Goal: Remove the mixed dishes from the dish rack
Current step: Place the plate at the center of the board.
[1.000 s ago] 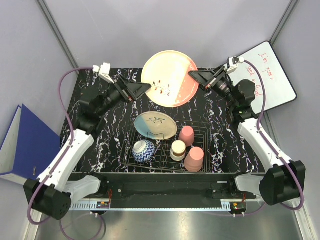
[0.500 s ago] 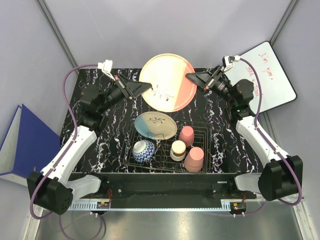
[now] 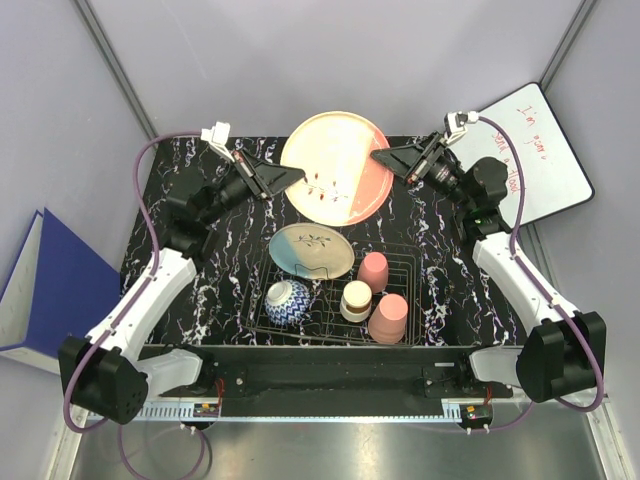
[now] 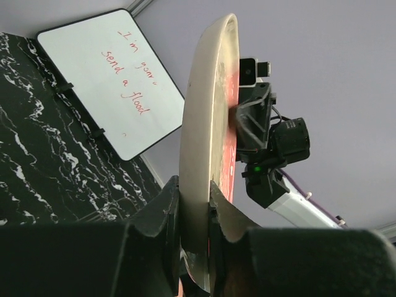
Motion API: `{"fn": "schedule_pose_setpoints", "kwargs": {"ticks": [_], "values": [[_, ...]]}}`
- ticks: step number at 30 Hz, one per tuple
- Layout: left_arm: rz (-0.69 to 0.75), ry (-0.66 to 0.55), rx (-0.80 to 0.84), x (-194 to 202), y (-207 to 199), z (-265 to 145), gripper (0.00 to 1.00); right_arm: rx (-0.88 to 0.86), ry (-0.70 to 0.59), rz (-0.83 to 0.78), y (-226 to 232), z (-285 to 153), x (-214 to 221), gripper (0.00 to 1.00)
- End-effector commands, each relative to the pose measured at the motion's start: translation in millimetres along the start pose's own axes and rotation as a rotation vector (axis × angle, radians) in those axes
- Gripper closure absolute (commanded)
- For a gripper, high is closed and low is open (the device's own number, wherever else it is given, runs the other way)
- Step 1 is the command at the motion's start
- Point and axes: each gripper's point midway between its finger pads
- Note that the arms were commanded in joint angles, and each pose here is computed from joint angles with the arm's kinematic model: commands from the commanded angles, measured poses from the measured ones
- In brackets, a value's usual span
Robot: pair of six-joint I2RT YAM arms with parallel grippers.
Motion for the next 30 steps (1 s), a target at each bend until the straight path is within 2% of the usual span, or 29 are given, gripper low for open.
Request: {"fn": "schedule_pose_setpoints", "kwargs": {"ticks": [1, 2, 3, 4, 5, 6, 12, 14, 18, 21, 27, 30], "values": [[0.128, -0.090, 0.061, -21, -24, -9, 1.00, -0.058, 0.035, -0.007, 31, 0, 1, 0.40], [0.120, -0.100, 0.059, -24, -21, -11, 1.00, -0.045, 0.032, -0.002, 29, 0, 1, 0.32], [0.096, -0.121, 0.062, -29, -22, -12, 1.00, -0.039, 0.031, -0.004, 28, 0, 1, 0.19], [0.089, -0.142, 0.054, -37, -19, -15, 1.00, -0.029, 0.021, -0.005, 28, -2, 1, 0.12], [0.081, -0.154, 0.052, -41, -17, -17, 1.00, -0.020, 0.015, -0.007, 27, -2, 0, 0.02], [0.064, -0.173, 0.059, -47, -19, -20, 1.00, -0.014, 0.011, -0.022, 27, -3, 0, 0.00], [0.038, -0.312, -0.013, -95, -4, -44, 1.00, 0.063, -0.061, -0.078, 26, -15, -13, 0.00], [0.026, -0.400, -0.075, -121, 12, -60, 1.00, 0.112, -0.114, -0.086, 24, -25, -19, 0.00], [-0.028, -0.570, -0.345, -168, 85, -103, 1.00, 0.183, -0.169, -0.158, 21, -46, -18, 0.00], [-0.080, -0.667, -0.472, -189, 137, -130, 1.00, 0.213, -0.198, -0.185, 23, -64, -12, 0.00], [-0.113, -0.743, -0.558, -202, 215, -152, 1.00, 0.278, -0.168, -0.233, 11, -96, 15, 0.00], [-0.106, -0.733, -0.613, -202, 248, -156, 1.00, 0.320, -0.170, -0.273, 2, -107, 21, 0.00]]}}
Point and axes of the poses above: each gripper's point midway between its finger pads, its own z axis out along the fingers, its own y axis along the line the jaws close on, x = y × z, and after that the axes turned 2 degrees about z, right-handed
